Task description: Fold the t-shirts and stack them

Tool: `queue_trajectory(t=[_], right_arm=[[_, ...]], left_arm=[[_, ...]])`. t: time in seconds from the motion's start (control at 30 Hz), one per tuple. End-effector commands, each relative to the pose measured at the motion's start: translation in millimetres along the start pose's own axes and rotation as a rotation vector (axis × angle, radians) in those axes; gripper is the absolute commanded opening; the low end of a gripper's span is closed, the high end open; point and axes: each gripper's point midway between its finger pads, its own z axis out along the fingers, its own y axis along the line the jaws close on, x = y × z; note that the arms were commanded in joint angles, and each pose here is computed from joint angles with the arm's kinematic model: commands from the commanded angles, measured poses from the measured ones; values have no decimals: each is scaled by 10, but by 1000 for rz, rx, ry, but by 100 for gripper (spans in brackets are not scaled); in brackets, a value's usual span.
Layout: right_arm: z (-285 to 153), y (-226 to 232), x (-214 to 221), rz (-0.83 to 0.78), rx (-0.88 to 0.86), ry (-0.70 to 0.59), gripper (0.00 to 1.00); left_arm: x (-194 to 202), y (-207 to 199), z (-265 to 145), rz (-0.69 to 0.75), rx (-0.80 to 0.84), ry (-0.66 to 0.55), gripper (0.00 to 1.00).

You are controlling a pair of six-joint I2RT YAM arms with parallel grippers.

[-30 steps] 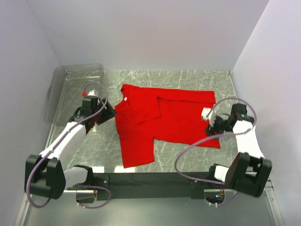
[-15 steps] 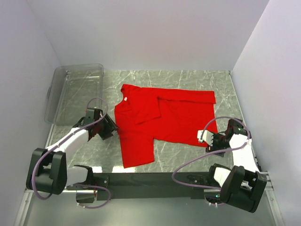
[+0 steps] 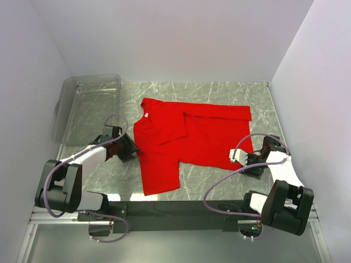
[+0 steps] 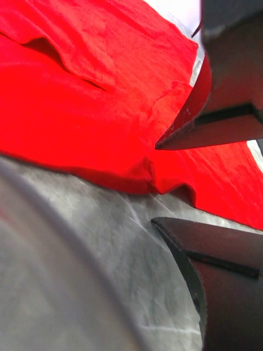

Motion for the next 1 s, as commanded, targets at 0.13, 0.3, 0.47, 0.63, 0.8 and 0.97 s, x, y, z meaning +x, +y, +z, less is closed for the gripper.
queue_trajectory(t=[0.13,0.3,0.47,0.63,0.8,0.97], right_arm=[[7,-76,-57,33,20,-27,59],[5,-68,-64,29,12,-31,57],[3,-93,-101,30,4,-51,56],[11,-118,-93,39,3,-50,54],[15,-115,-95,43,3,-51,51],[20,-97,-100,48,3,-54,48]], left_arm=[[-40,-131,88,2,34,15,54],[-16,-113,33,28,21,17,54],[83,-35,20,34,16,43,53],[127,-8,-58,49,22,40,54],[152,-56,-70,48,57,46,53],[119,-88,40,30,67,50,47]])
